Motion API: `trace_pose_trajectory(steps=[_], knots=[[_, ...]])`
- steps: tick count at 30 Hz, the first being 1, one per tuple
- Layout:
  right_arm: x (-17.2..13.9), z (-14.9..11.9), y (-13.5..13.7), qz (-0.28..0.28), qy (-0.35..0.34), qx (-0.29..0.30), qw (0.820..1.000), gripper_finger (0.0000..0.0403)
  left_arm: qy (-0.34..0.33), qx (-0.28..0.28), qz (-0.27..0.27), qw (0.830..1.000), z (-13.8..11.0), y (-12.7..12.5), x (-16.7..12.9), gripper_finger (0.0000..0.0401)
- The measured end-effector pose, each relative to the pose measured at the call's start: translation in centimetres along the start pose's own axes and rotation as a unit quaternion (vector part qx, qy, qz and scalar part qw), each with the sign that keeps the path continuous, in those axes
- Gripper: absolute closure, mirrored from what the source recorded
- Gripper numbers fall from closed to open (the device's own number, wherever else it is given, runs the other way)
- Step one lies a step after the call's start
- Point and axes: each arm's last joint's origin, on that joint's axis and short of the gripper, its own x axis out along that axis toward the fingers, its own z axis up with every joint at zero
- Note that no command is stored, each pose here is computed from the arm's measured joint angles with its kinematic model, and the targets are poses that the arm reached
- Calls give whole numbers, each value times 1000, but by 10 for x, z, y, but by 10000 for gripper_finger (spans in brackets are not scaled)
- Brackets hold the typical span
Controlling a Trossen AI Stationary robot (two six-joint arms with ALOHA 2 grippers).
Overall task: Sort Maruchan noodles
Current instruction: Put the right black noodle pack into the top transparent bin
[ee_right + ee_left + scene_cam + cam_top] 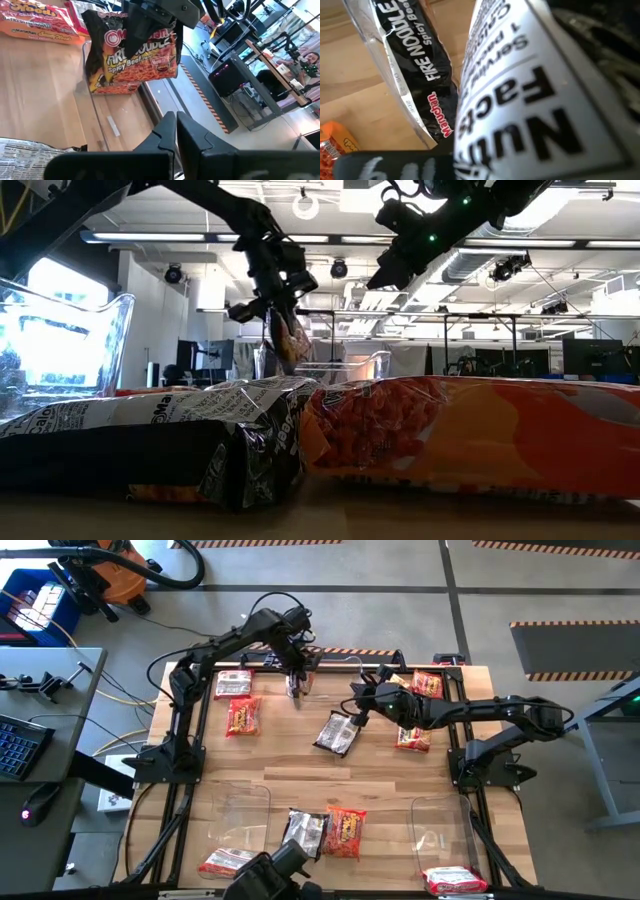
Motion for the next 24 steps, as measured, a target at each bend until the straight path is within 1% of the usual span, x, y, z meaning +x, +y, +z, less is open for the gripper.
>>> trace_pose_trajectory(steps=[4, 11, 24], knots=[[0, 0, 0, 0, 0, 0, 1000, 403, 15, -9, 14, 1000, 2, 3, 9, 338], [0, 0, 0, 0, 0, 0, 1000, 403, 38, -6, 28, 999, 5, 4, 31, 332], [0, 0, 0, 1, 3, -2, 1000, 403, 27, 6, 43, 999, 6, 5, 32, 283]])
